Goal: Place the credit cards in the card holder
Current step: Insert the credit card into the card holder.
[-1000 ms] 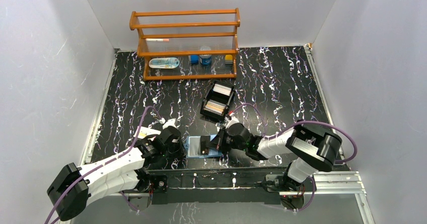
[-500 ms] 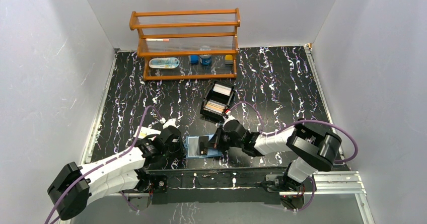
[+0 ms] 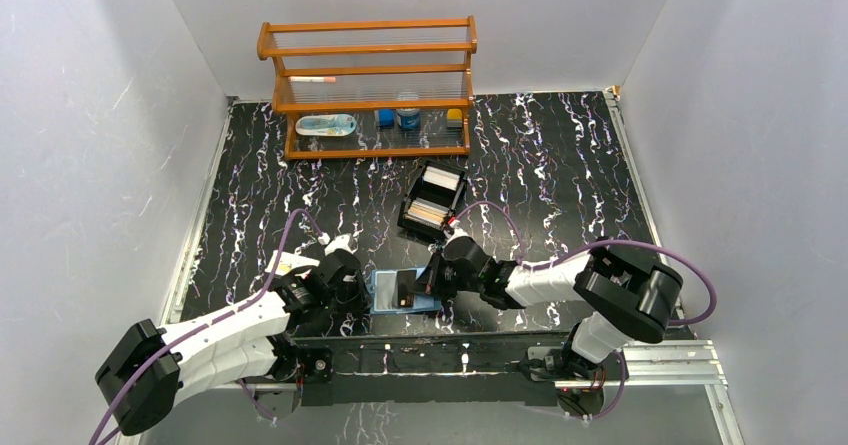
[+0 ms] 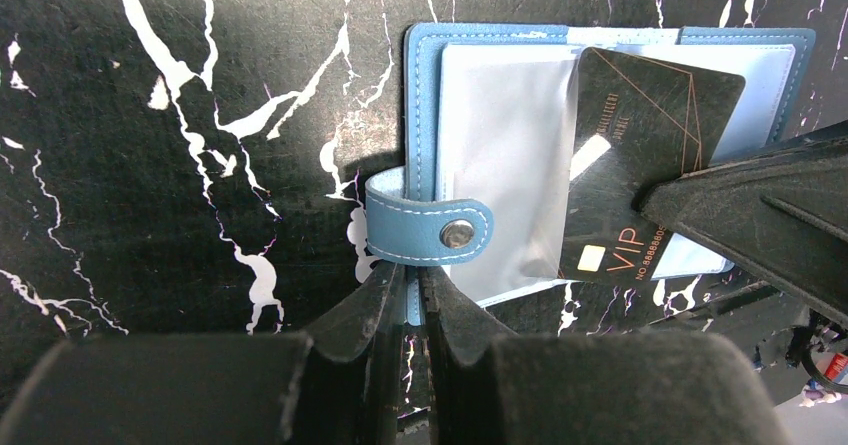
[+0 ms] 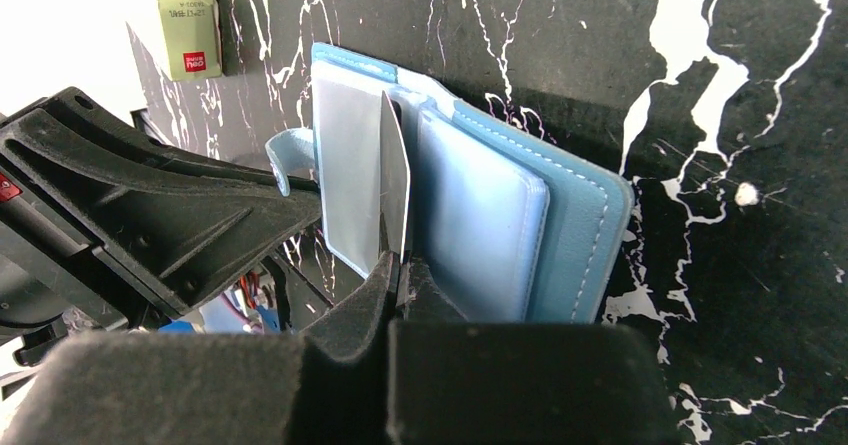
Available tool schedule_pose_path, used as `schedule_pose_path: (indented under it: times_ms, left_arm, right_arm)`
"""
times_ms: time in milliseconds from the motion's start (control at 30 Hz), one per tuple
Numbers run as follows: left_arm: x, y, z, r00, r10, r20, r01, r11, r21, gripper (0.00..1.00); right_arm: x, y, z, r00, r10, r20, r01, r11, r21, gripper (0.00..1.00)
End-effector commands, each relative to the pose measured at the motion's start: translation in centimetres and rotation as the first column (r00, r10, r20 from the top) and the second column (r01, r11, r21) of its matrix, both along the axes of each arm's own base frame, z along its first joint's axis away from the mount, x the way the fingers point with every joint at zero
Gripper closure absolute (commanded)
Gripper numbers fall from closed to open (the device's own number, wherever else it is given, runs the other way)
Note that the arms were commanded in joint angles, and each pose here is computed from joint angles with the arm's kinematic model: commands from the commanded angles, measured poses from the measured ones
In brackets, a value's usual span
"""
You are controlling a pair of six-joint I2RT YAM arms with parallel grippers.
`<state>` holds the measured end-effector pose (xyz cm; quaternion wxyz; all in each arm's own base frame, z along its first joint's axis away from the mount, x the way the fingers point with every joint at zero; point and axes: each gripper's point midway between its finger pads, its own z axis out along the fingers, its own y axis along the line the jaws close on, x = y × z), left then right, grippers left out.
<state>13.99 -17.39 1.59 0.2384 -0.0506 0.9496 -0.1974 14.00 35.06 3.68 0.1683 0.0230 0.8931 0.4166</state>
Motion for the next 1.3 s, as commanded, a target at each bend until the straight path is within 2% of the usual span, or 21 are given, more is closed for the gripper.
schedule_pose_path:
  times_ms: [0, 1000, 1267]
  left_arm:
    - [-0.5, 0.7, -1.0, 1.000, -0.001, -0.024, 0.002, 0.999, 0.038, 0.90]
    - [-0.5, 0.7, -1.2, 1.000, -0.005, -0.027, 0.006, 0.999, 0.045, 0.90]
    - [-0.4, 0.9, -1.3, 1.000, -0.006, -0.025, 0.007, 0.998, 0.060, 0.90]
  right_arm:
    - [-0.8, -1.1, -1.4, 0.999, 0.032, -0.022, -0.034, 0.996, -0.079, 1.00]
    - [-1.4, 0.4, -2.1, 0.983, 0.144, -0.114, -0.151, 0.987, -0.057, 1.00]
    - [-1.3, -1.3, -2.0, 0.983, 0.138, -0.118, -0.149, 0.984, -0.094, 1.00]
